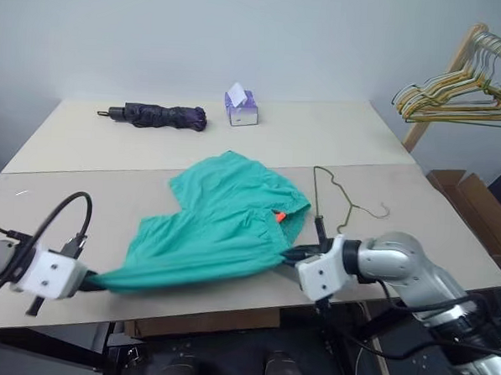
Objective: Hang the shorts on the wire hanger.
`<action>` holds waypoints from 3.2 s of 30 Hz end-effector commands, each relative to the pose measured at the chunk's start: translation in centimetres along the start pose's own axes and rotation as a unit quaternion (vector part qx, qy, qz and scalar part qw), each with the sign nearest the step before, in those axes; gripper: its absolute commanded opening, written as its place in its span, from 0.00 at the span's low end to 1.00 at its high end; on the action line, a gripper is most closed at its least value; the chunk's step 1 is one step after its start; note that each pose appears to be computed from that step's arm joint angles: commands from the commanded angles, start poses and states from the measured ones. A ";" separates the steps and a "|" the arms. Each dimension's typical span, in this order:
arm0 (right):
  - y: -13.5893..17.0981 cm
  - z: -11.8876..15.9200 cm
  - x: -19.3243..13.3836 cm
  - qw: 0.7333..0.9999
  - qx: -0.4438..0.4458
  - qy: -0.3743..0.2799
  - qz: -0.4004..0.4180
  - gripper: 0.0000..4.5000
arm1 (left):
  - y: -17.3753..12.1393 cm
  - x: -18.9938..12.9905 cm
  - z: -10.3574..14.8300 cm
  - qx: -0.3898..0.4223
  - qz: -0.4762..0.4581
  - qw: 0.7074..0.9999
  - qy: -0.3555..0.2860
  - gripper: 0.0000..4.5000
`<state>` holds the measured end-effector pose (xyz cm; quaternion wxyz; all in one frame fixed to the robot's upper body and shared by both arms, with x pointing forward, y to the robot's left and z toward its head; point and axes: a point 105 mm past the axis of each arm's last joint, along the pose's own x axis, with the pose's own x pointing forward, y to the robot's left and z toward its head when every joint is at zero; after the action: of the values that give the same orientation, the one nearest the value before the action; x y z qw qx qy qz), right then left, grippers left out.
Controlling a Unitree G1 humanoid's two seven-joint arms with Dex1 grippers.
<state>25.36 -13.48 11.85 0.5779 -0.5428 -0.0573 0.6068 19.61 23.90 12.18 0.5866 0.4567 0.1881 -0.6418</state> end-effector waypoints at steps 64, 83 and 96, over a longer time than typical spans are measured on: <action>-3.7 -11.0 2.2 0.978 -0.098 0.089 -0.158 0.00 | 3.8 0.3 0.6 0.033 0.033 0.998 -0.033 0.00; 0.9 -7.5 2.1 0.990 -0.071 0.018 -0.120 0.33 | -1.2 2.6 2.7 -0.022 -0.046 0.997 -0.062 0.15; 0.8 -8.0 -0.3 0.990 0.009 0.045 -0.135 1.00 | 1.1 3.4 3.9 -0.103 -0.006 0.976 -0.194 1.00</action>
<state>30.05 -17.70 6.86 0.6441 -0.5549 -0.0978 0.5174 19.20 19.15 10.13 0.6434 0.2717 0.1683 -0.6957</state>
